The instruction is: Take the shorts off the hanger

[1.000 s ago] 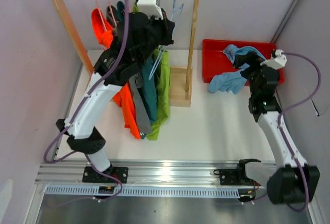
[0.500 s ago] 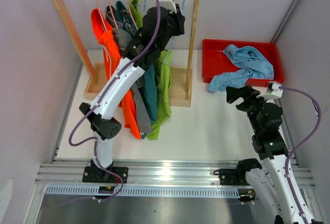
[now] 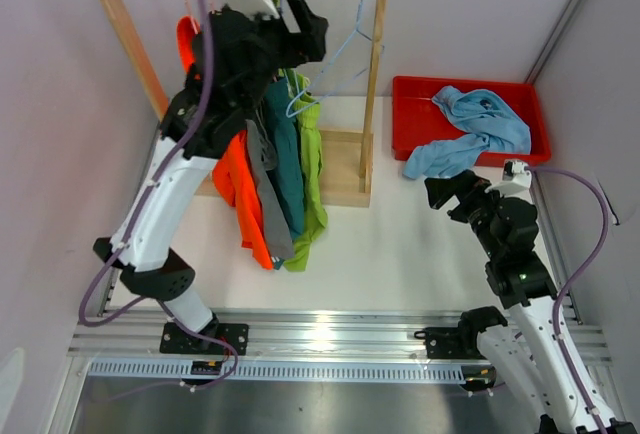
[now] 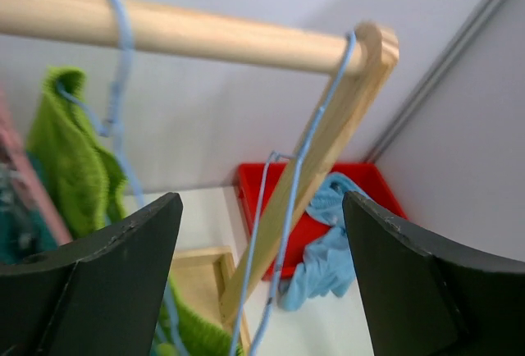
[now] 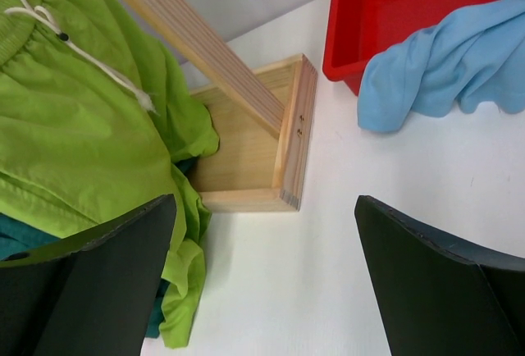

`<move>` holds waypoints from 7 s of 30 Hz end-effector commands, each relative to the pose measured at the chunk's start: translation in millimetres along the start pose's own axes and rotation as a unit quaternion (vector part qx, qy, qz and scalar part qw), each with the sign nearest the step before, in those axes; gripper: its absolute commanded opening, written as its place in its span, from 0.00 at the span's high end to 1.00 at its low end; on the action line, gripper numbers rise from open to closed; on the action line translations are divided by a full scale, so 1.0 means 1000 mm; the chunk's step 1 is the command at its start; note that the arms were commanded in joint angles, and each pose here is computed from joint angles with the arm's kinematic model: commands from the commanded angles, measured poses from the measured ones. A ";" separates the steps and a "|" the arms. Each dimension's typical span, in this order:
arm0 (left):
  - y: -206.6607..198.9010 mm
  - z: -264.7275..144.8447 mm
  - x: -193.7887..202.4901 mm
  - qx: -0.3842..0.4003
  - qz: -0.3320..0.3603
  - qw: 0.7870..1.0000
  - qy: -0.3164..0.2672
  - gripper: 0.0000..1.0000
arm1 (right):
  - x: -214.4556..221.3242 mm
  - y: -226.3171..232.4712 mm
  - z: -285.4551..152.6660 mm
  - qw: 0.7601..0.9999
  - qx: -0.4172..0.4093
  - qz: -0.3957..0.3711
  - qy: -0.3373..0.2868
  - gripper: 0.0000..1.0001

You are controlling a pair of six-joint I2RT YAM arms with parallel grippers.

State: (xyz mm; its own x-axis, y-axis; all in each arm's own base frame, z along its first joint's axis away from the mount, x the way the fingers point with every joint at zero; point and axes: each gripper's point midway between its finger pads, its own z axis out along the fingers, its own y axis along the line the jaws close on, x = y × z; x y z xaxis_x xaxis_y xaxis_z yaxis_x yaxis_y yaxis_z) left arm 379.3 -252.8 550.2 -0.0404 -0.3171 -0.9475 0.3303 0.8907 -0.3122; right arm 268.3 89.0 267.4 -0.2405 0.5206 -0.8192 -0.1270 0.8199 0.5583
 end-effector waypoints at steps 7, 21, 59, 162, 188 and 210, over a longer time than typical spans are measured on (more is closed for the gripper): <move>0.057 0.003 -0.012 -0.074 0.013 0.997 -0.016 0.16 | -0.005 0.007 -0.016 1.000 -0.007 -0.006 -0.003 0.01; 0.085 0.061 0.036 -0.100 0.003 0.995 0.019 0.21 | -0.005 -0.005 -0.029 1.000 0.022 -0.022 -0.004 0.01; 0.199 0.020 0.025 -0.195 0.032 0.979 0.048 1.00 | 0.006 0.021 -0.015 0.998 -0.052 -0.023 0.018 0.01; 0.084 -0.152 0.099 -0.004 -0.041 0.985 0.168 1.00 | 0.011 0.225 -0.052 0.972 -0.071 -0.213 -0.071 1.00; 0.106 -0.128 0.128 -0.032 0.014 0.987 0.154 1.00 | -0.407 0.065 0.165 0.851 0.166 -0.171 -0.468 1.00; 0.087 -0.046 0.075 -0.053 0.038 0.992 0.109 1.00 | -0.158 -0.111 0.278 0.967 0.169 -0.082 -0.170 0.01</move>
State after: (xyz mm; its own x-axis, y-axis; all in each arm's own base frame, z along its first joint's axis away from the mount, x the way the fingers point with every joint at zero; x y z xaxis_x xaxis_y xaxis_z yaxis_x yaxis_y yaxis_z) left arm 354.5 -183.9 393.2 -0.3444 -0.1503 -0.9267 0.2188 0.9471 -0.2349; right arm 616.7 -47.7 201.2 -0.0686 0.1917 -0.9791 0.3548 0.9219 0.1557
